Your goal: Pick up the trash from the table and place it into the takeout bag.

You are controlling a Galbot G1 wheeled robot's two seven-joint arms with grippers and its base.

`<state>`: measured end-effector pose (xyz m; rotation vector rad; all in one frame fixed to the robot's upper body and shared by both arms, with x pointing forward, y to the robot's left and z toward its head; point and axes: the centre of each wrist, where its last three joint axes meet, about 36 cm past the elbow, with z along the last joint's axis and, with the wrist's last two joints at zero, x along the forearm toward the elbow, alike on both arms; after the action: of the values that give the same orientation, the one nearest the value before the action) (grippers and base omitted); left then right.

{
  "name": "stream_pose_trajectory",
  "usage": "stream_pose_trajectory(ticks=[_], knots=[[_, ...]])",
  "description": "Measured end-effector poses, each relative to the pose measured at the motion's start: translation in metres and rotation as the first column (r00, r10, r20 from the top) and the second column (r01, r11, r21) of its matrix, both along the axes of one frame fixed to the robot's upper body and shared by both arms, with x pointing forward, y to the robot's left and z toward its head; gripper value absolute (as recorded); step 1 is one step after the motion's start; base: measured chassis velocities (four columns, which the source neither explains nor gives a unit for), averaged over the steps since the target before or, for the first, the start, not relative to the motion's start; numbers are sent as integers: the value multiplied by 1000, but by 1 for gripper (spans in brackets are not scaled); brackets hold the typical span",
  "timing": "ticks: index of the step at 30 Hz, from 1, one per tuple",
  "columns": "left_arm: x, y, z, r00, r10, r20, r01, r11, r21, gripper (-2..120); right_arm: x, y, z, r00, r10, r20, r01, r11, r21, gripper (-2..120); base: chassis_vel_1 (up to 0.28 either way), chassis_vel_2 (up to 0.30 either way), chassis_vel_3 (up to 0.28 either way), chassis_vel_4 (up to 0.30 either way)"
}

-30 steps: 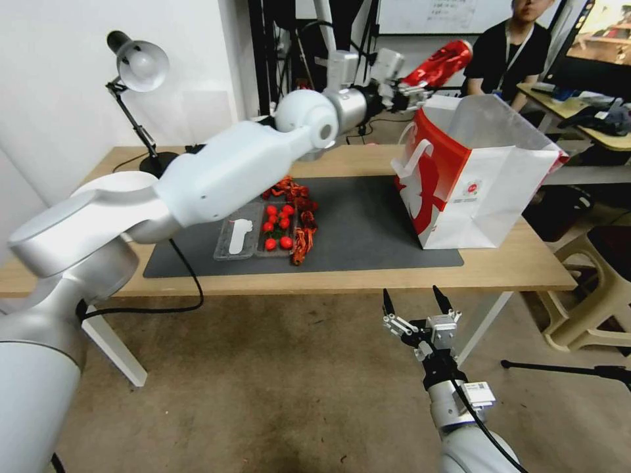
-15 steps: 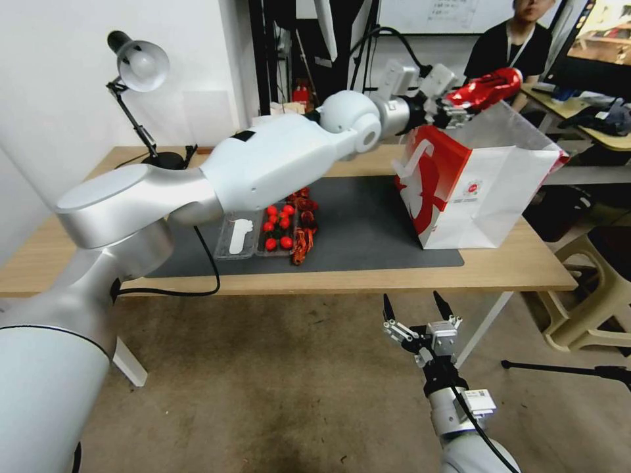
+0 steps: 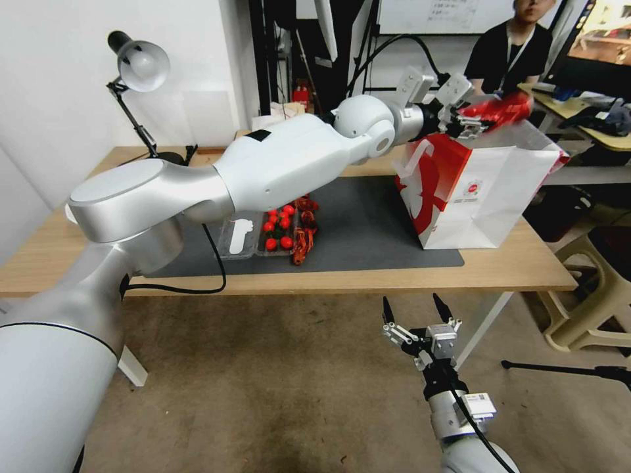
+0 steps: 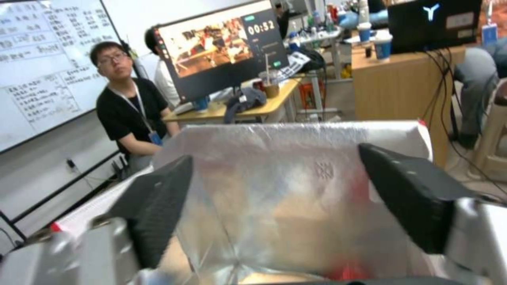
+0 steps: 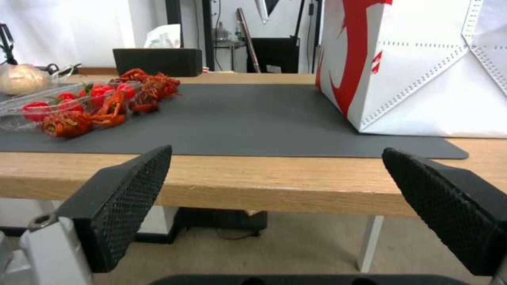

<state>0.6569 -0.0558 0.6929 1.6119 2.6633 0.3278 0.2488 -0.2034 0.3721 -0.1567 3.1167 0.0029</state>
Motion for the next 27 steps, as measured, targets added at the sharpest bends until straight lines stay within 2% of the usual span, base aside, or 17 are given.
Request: stream_pose_trajectory(ticks=[3,5,8,13,14,16,20,21,24,25,27], knots=[[2,10,5,1000,24,-3,-24,999,-23,97,-1,0,-1,1000,2,-2,-2,1000,1,100,0,0,0,0],[2,14,5,999,31,-6,-32,999,-28,99,-1,0,-1,1000,3,-2,-3,1000,1,100,0,0,0,0],[2,42,-3,998,61,-21,-62,997,-41,100,0,2,-1,1000,2,-1,-2,1000,4,100,0,0,0,0],[-3,61,-9,996,78,-34,-79,995,-60,100,-1,3,-2,1000,-1,-2,1,1000,5,100,0,0,0,0],[-8,78,-15,994,93,-50,-97,991,-91,100,-2,4,-2,1000,-1,-2,1,1000,5,100,0,0,0,0],[-12,85,-17,994,96,-56,-102,989,-106,100,-2,4,-2,1000,0,-1,0,1000,5,100,0,0,0,0],[-32,124,-30,990,116,-81,-127,979,-158,100,-4,4,-1,1000,-1,-2,1,1000,5,100,0,0,0,0],[-32,124,-30,990,116,-81,-127,979,-158,100,-4,4,-1,1000,-1,-2,1,1000,5,100,0,0,0,0],[-45,163,-49,984,153,-94,-167,972,-165,100,-5,4,0,1000,-1,-3,1,1000,3,100,0,0,0,0],[-45,163,-49,984,153,-94,-167,972,-165,100,-5,4,0,1000,-1,-3,1,1000,3,100,0,0,0,0],[-58,194,-64,977,190,-96,-203,965,-166,100,-5,5,0,1000,0,-2,0,1000,2,100,0,0,0,0]])
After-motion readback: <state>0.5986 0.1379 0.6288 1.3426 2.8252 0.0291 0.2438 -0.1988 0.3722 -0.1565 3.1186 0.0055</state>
